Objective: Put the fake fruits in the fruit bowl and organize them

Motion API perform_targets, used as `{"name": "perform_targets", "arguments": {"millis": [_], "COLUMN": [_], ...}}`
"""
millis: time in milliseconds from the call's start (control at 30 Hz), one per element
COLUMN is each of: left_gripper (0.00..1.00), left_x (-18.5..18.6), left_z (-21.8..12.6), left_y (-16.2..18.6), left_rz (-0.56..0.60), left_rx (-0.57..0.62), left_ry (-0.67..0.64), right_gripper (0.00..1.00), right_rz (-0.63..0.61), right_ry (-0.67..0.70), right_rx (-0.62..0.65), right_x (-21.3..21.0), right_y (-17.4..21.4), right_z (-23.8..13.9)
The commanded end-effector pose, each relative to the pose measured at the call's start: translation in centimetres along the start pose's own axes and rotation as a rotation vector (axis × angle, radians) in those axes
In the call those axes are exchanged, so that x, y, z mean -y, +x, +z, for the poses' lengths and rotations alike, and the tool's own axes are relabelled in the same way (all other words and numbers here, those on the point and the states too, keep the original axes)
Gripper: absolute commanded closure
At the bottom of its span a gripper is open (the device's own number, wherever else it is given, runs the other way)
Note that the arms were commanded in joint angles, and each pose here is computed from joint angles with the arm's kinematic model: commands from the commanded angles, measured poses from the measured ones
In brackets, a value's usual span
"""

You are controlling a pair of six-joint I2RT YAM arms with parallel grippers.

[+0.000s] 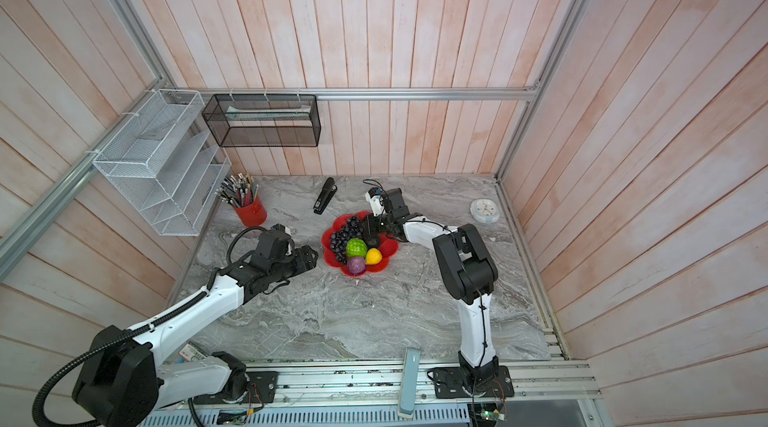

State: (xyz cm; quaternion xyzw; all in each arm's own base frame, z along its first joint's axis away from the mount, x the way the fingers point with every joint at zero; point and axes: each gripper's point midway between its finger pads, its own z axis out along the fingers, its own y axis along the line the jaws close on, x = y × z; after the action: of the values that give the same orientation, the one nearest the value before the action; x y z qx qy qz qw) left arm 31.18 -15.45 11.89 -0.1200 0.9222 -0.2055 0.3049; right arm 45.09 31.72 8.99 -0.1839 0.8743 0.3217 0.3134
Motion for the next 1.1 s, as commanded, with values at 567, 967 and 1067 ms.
{"name": "perform_targets", "arguments": {"millis": [567,967,1067], "left_gripper": [0.11,0.00,0.00], "left_x": [2.9,3.7,0.2], "left_z": [-1.5,-6.8,-5.8], "left_y": [-6.3,-15.8,-14.9], "left_rz": [0.136,0.479,0.457], "left_rx": [0.166,0.673,0.636], "left_ry": [0.007,-0.035,-0.087], "right_gripper": [0.36,0.02,0.02], "right_rz": [-0.146,-0.409,-0.391], "right_ry": [0.184,0.590,0.665], "right_rx": [0.282,0.843,0.884], "right_x": [-2.7,-0.7,2.3], "right_y": [-5.7,-8.7,-6.8], "right_z": [-12.7,-33.3,-35.5]}}
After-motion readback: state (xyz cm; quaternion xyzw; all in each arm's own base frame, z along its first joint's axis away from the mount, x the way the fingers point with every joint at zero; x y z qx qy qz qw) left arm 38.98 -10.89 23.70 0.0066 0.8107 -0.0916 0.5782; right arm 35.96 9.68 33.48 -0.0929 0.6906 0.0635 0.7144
